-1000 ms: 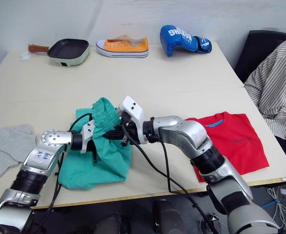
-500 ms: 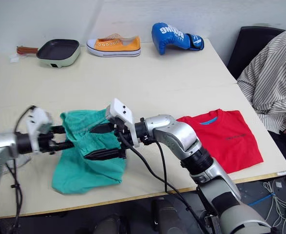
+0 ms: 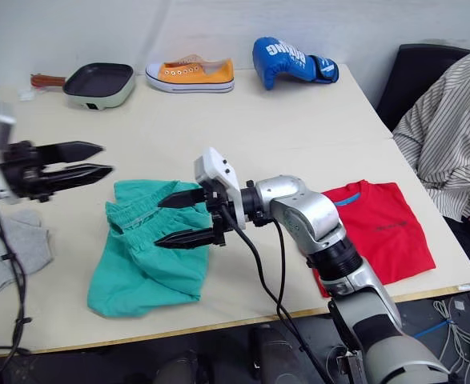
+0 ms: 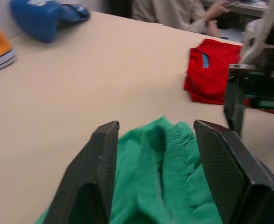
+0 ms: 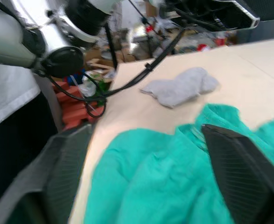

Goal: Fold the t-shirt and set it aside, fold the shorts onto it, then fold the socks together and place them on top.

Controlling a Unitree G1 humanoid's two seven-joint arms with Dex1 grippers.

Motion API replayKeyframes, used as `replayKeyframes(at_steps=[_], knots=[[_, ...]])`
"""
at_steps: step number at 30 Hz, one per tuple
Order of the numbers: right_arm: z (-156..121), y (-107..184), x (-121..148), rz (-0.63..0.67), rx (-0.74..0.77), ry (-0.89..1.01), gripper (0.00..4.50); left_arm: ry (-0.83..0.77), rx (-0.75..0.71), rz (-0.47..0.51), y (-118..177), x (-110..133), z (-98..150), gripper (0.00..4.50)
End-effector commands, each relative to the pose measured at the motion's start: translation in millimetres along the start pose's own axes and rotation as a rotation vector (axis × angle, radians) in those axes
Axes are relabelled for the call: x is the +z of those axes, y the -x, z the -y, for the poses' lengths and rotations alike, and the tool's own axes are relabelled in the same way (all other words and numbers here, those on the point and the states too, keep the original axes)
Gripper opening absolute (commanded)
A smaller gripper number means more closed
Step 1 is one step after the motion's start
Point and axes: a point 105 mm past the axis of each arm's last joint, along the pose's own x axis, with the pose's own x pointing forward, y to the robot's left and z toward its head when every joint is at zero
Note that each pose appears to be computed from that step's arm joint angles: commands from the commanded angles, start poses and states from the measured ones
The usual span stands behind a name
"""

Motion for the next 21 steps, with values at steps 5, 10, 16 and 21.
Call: replayKeyframes(at_steps=[5, 10, 16, 21], knots=[[40.8, 25.4, -32.3, -0.127, -0.255, 0.053, 1.08, -0.108, -0.194, -0.19, -53.9, -51.3, 28.0, 0.13], [61.6, 18.1, -33.9, -0.121, -0.345, 0.1, 0.01, -0.107, -0.09, -0.27, -37.1, -75.1, 12.7, 0.0], [66.5, -7.2, -38.5, -0.132, -0.334, 0.153, 0.01, -0.015, 0.093, -0.369, 12.1, -110.3, 2.6, 0.0], [63.7, -29.7, -44.5, -0.13, -0.308, 0.197, 0.01, 0.085, 0.199, -0.384, 39.0, -135.7, 8.8, 0.0]])
